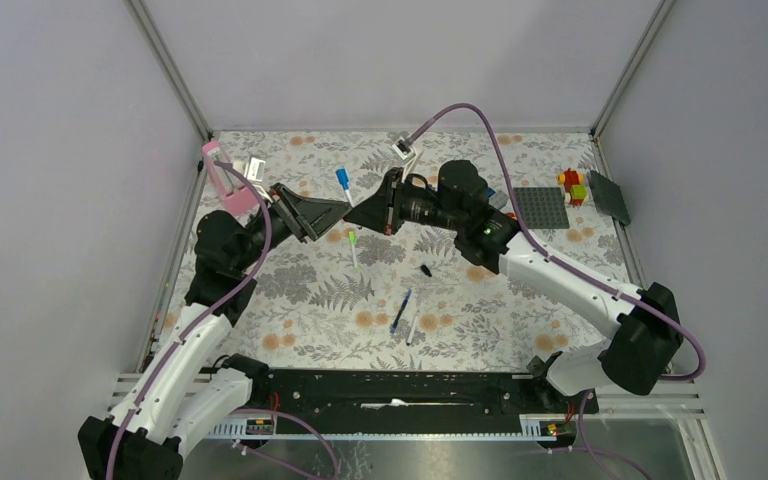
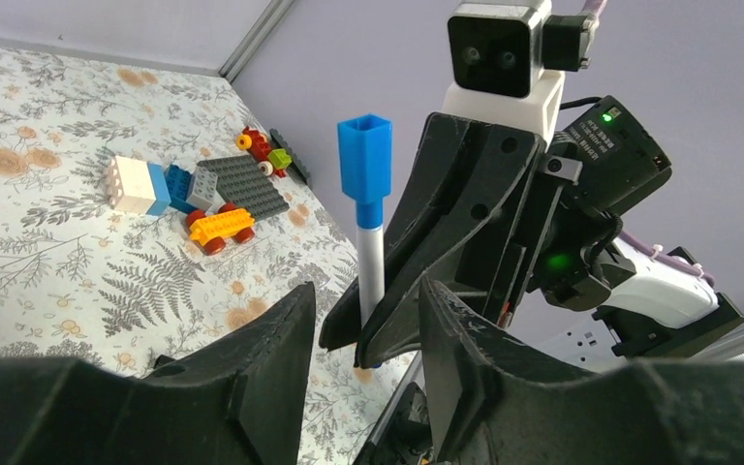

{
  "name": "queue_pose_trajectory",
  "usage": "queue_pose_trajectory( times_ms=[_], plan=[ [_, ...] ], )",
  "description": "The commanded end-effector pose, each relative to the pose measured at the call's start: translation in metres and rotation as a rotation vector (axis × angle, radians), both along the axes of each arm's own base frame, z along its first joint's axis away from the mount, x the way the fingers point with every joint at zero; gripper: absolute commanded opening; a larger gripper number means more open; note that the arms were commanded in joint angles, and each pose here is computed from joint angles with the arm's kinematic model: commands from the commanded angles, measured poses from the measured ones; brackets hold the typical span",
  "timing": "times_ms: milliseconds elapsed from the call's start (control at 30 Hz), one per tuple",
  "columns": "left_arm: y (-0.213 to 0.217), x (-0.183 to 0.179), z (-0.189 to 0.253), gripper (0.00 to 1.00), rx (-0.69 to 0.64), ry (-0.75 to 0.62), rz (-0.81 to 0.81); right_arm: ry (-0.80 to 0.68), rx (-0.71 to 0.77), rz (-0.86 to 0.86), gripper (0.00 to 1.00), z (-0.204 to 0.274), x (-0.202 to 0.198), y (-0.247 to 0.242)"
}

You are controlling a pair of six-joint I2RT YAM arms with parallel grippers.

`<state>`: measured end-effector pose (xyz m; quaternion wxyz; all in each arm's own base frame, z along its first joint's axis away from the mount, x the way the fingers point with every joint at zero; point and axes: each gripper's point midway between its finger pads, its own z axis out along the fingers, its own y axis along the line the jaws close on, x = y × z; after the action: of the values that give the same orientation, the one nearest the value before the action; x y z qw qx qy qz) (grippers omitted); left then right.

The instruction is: Insert the pens into the pen caps

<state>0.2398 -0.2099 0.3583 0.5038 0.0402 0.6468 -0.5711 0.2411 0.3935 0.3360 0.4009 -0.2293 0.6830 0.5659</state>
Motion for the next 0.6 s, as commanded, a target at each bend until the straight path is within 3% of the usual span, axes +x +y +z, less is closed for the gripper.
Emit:
queue_pose_trajectory(
  times_ms=[0,567],
  plan=[
    [-0.002,-0.012,0.026,0.44,-0.029,-0.107,-0.038,-0.065,0.06,0.035,0.0,0.026,-0.013,0.002],
    [-0.011,-0.009,0.022,0.27,-0.026,-0.1,-0.054,-0.07,0.039,0.066,0.0,0.021,-0.024,0.006]
  ],
)
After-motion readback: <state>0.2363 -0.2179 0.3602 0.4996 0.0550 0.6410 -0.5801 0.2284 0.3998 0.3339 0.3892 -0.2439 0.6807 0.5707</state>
